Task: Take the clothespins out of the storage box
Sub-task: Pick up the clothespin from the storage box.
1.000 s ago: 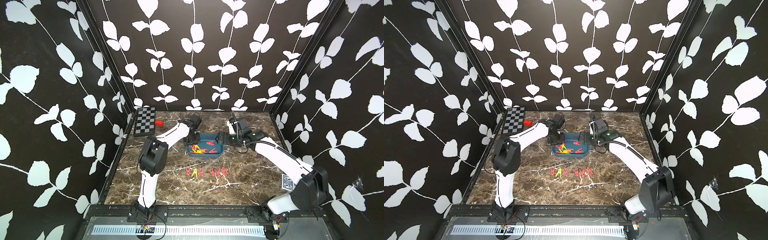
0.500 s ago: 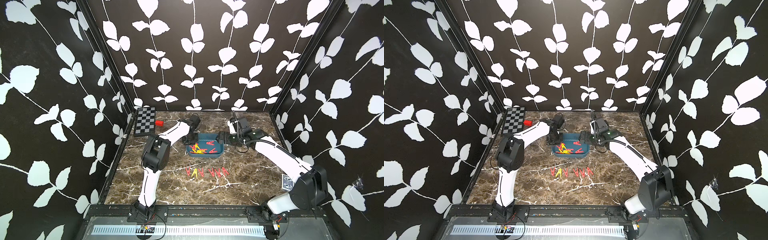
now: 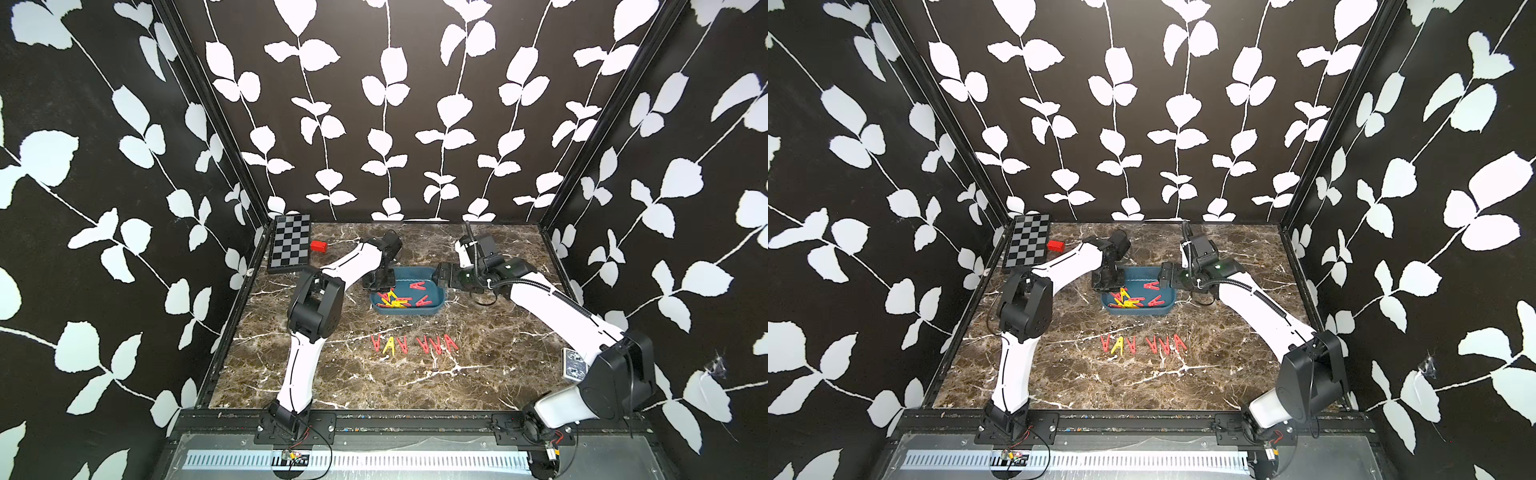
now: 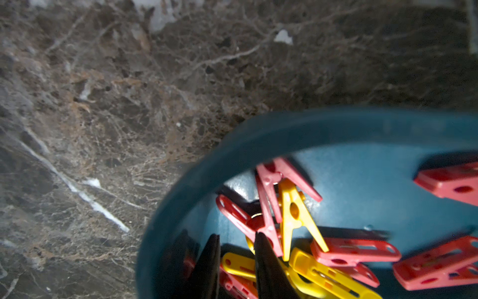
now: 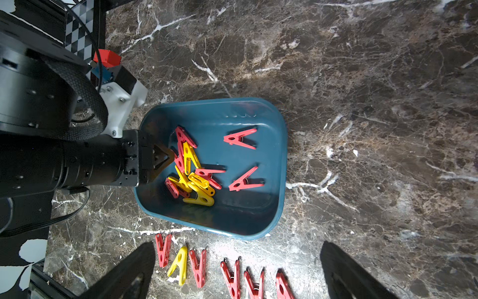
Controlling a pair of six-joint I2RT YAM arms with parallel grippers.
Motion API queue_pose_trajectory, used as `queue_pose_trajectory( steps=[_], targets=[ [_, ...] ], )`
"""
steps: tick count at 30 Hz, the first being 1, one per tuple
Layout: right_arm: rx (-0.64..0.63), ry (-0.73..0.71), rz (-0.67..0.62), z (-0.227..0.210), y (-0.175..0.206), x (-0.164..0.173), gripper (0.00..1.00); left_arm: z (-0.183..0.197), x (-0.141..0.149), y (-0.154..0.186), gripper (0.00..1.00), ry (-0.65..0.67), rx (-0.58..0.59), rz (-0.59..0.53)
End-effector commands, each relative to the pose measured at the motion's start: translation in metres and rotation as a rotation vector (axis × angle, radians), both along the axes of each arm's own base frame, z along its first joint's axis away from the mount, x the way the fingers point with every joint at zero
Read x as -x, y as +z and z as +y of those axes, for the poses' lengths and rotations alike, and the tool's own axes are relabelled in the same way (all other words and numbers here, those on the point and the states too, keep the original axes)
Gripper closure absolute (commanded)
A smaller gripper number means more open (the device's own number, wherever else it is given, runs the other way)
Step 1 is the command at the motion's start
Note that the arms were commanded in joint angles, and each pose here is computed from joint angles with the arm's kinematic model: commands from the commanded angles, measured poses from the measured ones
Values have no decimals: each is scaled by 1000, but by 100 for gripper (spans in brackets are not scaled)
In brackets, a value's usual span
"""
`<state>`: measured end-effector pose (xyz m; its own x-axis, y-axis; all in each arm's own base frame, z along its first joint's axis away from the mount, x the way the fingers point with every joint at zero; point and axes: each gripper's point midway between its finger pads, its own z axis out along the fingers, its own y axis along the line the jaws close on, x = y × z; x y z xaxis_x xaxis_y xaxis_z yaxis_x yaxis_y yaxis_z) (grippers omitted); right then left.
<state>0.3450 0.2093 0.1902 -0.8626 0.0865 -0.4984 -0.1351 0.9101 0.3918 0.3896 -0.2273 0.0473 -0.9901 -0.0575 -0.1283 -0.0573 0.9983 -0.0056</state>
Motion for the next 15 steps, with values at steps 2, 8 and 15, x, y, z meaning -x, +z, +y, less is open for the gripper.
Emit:
queue_pose_trajectory(
  steps=[2, 8, 15],
  targets=[
    [0, -6, 0, -2, -2, -2, 1, 4, 0, -1, 75, 29, -27, 17],
    [1, -8, 1, -4, -2, -1, 1, 3, -2, -10, 76, 31, -39, 35],
    [4, -12, 6, -6, -4, 1, 1, -1, -5, -16, 80, 30, -27, 39]
  ],
)
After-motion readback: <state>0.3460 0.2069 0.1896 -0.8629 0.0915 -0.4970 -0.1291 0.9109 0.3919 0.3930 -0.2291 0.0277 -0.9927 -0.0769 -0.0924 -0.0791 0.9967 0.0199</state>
